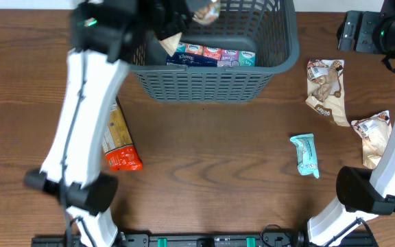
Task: Pack container
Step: 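Lift the mushroom bag into the basket and release it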
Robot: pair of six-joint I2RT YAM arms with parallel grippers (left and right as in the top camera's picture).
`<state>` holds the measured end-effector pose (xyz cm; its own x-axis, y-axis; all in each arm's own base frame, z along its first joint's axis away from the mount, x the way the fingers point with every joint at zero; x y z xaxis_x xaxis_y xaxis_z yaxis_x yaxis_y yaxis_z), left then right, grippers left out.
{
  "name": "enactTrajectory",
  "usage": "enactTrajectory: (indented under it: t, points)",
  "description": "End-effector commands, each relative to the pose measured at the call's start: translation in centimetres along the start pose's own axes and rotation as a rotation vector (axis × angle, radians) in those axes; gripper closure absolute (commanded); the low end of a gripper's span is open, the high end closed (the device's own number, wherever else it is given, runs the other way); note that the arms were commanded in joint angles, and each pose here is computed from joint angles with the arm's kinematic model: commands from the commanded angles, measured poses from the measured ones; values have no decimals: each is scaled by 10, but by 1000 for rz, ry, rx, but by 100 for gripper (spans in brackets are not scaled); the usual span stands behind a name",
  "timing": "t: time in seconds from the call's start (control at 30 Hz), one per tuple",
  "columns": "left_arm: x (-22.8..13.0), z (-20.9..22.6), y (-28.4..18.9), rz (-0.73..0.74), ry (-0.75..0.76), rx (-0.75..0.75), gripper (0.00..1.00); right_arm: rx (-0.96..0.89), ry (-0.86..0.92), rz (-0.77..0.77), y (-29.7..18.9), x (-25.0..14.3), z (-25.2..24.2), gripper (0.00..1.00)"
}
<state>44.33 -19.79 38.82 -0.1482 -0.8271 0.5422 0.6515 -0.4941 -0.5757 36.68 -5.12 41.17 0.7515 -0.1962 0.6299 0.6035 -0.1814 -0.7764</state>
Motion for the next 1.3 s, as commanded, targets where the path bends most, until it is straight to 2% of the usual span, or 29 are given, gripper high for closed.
enactTrajectory:
  t: [0.0, 0.2, 0.4, 0.43, 0.47, 0.5, 0.53, 0.6, 0.73, 0.8, 0.97, 1.07, 1.13, 1.2, 1.27]
  points:
    - [-19, -10, 36, 32, 72, -71, 94, 2, -19, 7, 1, -1, 2, 1]
    - [-57, -38, 98, 122, 33, -201, 94, 2, -19, 11, 1, -2, 2, 1]
    - [-78, -55, 120, 186, 15, -266, 94, 0, -21, 27, 1, -5, 1, 1]
    - [-78, -55, 120, 186, 16, -266, 83, 0, -21, 27, 1, -5, 1, 1]
    - [-78, -54, 120, 185, 16, -263, 59, 0, -21, 27, 1, -5, 1, 1]
    - [-77, -54, 120, 184, 17, -261, 42, 0, -21, 27, 1, -5, 1, 1]
    - [-77, -53, 119, 183, 16, -258, 31, 0, -21, 26, 1, -5, 1, 1]
    - [-77, -53, 118, 189, -11, -253, 28, 0, -21, 26, 1, -5, 1, 1]
    - [-76, -51, 117, 196, -73, -242, 12, 0, -22, 25, 1, -5, 1, 1]
    - [-73, -47, 111, 201, -111, -221, 10, 0, -22, 25, 1, -5, 1, 1]
    - [-57, -18, 64, 233, -163, -70, 6, 1, -21, 21, 1, -4, 1, 1]
    - [-45, 5, 14, 253, -143, 68, 5, 1, -21, 22, 1, -4, 1, 1]
    - [-36, 18, -23, 250, -141, 153, 0, 1, -21, 23, 1, -4, 1, 1]
    - [-31, 29, -60, 245, -205, 248, 1, 1, -22, 22, 1, -4, 1, 1]
    - [-37, 35, -103, 264, -332, 343, 1, 1, -25, 21, 1, -4, 1, 1]
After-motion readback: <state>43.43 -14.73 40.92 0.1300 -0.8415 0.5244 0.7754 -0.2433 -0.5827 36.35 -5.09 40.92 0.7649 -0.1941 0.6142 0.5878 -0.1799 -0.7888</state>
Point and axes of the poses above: each gripper's point midway between its finger pads, its own y axis out along the fingers, its own z axis along the line the jaws close on, x = y × z, the point moved 4 cm from there along -y, back along the fingers, and after that the axes turned 6 degrees about y, right-handed, at the moved point
